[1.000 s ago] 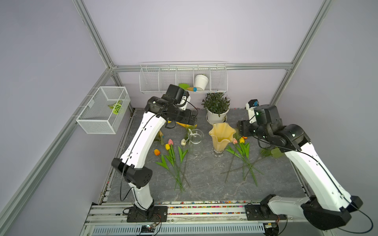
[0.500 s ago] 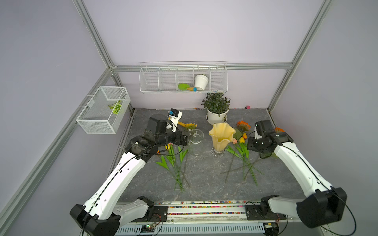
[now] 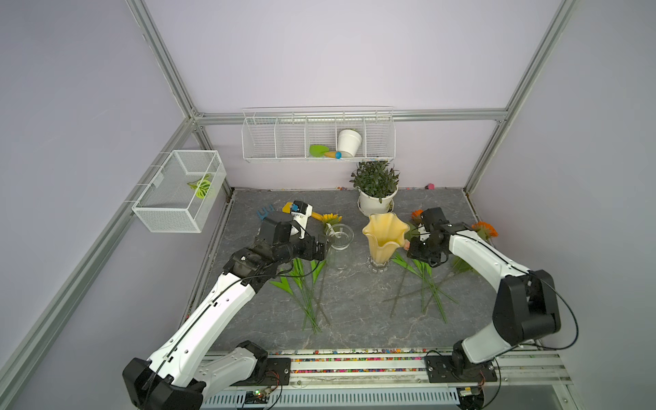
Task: Arrange the flowers in different vases according to their variety
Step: Pick up the flower at the center of the board.
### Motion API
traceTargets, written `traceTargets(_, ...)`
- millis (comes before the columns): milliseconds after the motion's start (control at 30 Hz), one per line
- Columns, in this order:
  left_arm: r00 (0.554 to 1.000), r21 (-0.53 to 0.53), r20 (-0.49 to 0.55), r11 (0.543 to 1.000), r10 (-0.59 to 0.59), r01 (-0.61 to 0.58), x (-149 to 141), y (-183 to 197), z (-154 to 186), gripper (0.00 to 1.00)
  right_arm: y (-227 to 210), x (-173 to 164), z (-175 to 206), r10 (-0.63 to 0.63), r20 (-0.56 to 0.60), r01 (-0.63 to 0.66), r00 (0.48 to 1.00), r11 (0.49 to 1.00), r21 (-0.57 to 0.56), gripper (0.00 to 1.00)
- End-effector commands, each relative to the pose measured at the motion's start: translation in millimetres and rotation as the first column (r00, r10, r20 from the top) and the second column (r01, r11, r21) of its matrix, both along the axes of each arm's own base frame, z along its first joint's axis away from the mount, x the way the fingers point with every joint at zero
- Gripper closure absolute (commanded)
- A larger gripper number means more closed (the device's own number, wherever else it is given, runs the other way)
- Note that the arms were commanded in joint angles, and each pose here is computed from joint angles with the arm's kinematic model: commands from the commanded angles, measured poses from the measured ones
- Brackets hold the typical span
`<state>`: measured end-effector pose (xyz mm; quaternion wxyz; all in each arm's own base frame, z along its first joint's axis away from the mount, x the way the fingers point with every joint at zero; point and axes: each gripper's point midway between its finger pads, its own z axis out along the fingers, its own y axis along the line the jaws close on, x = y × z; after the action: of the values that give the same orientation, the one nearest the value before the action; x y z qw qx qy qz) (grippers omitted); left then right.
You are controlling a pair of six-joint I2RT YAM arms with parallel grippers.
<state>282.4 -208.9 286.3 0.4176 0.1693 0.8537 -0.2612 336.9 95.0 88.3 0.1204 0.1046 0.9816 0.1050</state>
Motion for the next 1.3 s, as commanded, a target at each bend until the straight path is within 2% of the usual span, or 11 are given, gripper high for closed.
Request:
traceTargets(0, 1.0, -0.025, 0.02, 1.0, -0.007, 0.008, 0.1, -2.1, 8.1, 0.0, 0.1, 14.0, -12.4, -0.044, -0.004, 0.044, 0.999, 0.999, -0.011, 0.51)
traceTargets(300, 1.0, -0.002, 0.002, 1.0, -0.028, 0.028, 0.3, -4.5, 5.2, 0.0, 0.8, 22.0, -39.3, -0.09, -0.045, 0.089, 0.995, 0.996, -0.024, 0.53)
traceTargets(667, 1.0, 0.026, 0.006, 0.999, -0.028, 0.027, 1.8, -2.6, 4.7, 0.0, -0.5, 30.3, -56.8, -0.11, -0.059, 0.107, 0.992, 0.993, -0.042, 0.65)
traceTargets(933, 1.0, 0.04, 0.005, 0.999, -0.026, 0.025, 2.4, -1.4, 4.3, 0.0, -0.6, 34.9, -57.2, -0.118, -0.052, 0.115, 0.992, 0.992, -0.046, 0.79)
traceTargets(1133, 1.0, 0.045, 0.008, 0.999, -0.027, 0.026, 1.2, -0.4, 4.2, 0.0, -3.8, 35.8, -50.2, -0.129, -0.03, 0.127, 0.991, 0.99, -0.055, 1.0)
traceTargets(1267, 0.999, 0.047, 0.018, 0.999, -0.027, 0.026, 0.5, 0.7, 6.4, 0.0, -8.4, 36.7, -38.3, -0.141, 0.0, 0.141, 0.99, 0.988, -0.067, 1.0)
